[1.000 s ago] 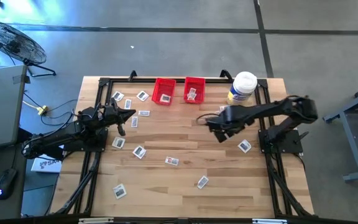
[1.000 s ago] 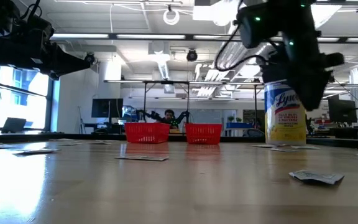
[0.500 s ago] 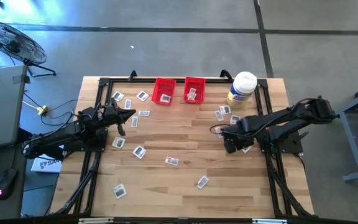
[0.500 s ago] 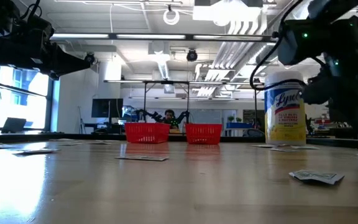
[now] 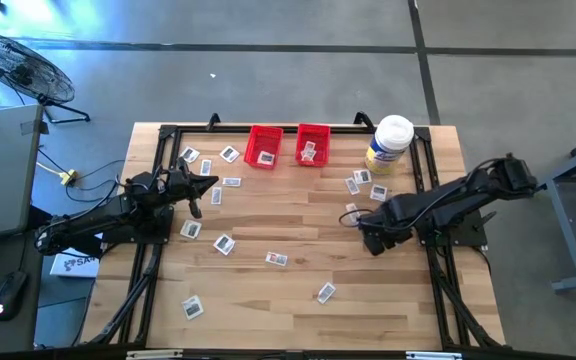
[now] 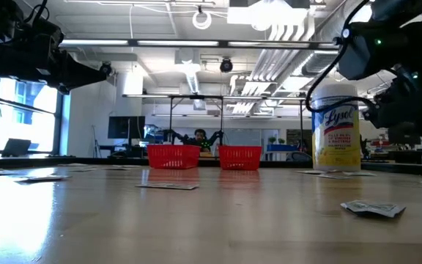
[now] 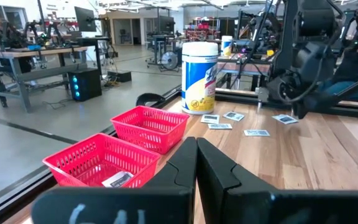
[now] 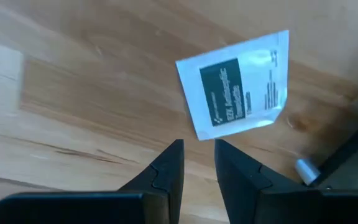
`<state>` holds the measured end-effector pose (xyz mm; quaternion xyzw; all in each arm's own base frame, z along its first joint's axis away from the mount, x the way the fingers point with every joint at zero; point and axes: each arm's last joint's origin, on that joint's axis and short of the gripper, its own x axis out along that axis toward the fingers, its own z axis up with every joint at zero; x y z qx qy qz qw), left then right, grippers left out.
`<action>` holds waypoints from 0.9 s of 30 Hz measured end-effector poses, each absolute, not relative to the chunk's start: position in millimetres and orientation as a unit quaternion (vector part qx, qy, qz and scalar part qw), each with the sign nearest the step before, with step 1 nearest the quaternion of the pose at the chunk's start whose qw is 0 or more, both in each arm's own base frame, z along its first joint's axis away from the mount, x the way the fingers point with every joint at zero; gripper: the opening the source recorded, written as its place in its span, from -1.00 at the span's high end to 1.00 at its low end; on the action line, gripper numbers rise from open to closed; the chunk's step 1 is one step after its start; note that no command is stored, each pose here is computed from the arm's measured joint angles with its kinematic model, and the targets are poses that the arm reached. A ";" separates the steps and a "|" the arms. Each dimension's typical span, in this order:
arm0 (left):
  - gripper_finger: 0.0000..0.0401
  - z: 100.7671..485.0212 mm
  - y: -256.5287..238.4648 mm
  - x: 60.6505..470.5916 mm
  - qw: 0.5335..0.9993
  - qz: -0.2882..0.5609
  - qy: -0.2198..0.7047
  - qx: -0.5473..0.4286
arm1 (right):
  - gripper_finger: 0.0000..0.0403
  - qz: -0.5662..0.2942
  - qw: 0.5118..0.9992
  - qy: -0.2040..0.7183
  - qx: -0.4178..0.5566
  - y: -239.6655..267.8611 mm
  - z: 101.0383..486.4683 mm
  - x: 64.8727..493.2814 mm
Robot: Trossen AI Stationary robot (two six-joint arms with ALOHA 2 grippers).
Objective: Pick & Place First Aid Supplies
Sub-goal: Put the towelette pack into the left red bin
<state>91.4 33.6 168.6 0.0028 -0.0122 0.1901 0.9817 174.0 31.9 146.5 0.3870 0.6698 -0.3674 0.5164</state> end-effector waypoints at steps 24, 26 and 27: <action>1.00 168.6 33.6 91.4 0.982 0.190 -0.012 0.003 | 0.59 -0.361 0.509 0.693 0.362 33.9 128.5 183.1; 1.00 168.5 33.6 91.4 0.982 0.190 -0.012 0.003 | 0.59 -0.351 0.514 0.698 0.355 33.9 128.4 183.0; 1.00 168.6 33.6 91.4 0.982 0.190 -0.012 0.003 | 0.59 -0.347 0.516 0.700 0.352 33.6 128.0 182.8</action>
